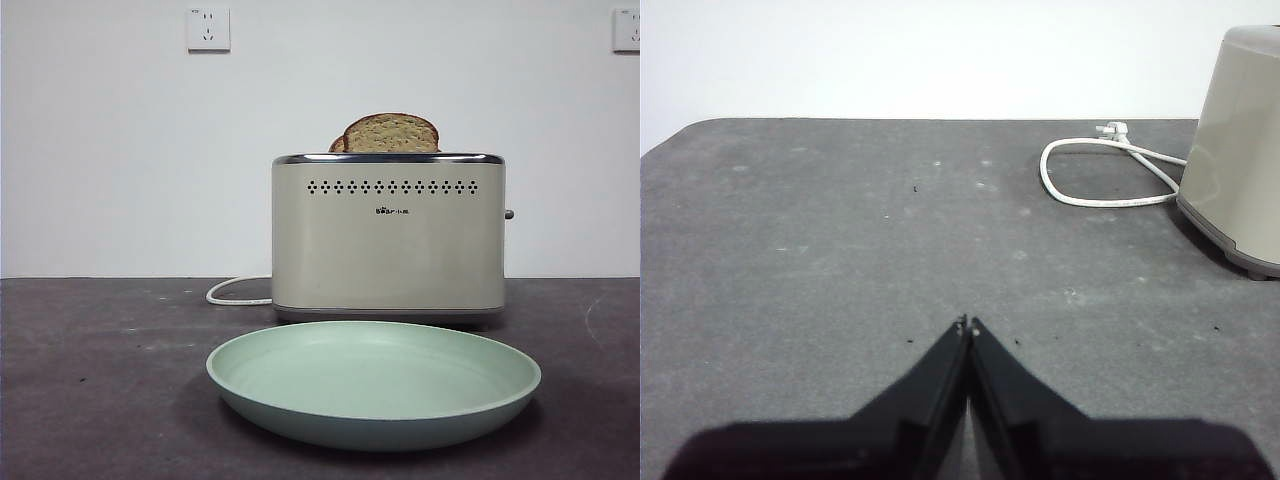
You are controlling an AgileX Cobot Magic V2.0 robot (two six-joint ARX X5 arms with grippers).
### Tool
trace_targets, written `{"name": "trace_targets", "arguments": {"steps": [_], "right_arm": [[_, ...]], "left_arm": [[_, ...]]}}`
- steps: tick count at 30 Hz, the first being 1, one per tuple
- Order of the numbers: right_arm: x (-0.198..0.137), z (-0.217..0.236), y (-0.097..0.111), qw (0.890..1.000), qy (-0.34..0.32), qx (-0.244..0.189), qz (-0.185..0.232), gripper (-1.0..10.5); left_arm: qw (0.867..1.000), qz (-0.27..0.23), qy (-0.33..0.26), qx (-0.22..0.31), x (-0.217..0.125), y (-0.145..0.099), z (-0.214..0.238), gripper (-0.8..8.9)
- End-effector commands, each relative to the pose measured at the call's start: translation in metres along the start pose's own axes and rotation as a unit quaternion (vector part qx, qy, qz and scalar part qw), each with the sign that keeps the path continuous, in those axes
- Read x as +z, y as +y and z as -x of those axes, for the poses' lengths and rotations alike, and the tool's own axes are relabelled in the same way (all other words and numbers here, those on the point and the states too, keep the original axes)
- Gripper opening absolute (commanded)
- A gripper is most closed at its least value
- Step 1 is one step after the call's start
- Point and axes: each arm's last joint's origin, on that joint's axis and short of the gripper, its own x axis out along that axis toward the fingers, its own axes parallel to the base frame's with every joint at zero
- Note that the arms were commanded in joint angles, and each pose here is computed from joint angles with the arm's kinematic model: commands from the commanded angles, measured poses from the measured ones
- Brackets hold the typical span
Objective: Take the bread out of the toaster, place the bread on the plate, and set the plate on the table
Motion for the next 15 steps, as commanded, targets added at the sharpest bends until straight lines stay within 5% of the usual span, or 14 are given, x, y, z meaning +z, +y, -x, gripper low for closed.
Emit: {"name": "trace_targets", "arguments": {"steps": [1, 5, 9, 15], "right_arm": [[-0.003, -0.001, 0.0, 0.999, 0.001, 0.0, -0.055, 0.0], [-0.001, -0.001, 0.0, 0.994, -0.009, 0.0, -0.106, 0.0], [0.012, 0.004, -0.001, 0.987, -0.032, 0.003, -0.156, -0.1], [0.046, 0.018, -0.002, 0.984, -0.074, 0.009, -0.164, -0.1]], "left_arm": [[1.0, 0.005, 0.004, 0.0, -0.004, 0.0, -0.001, -0.03], [0.999, 0.043, 0.001, -0.02, -0.001, -0.001, 0.0, -0.08], [0.993, 0.068, -0.011, -0.101, 0.013, -0.006, 0.005, -0.08], [0.986, 0.095, -0.053, -0.126, 0.052, -0.01, 0.021, -0.08]]}}
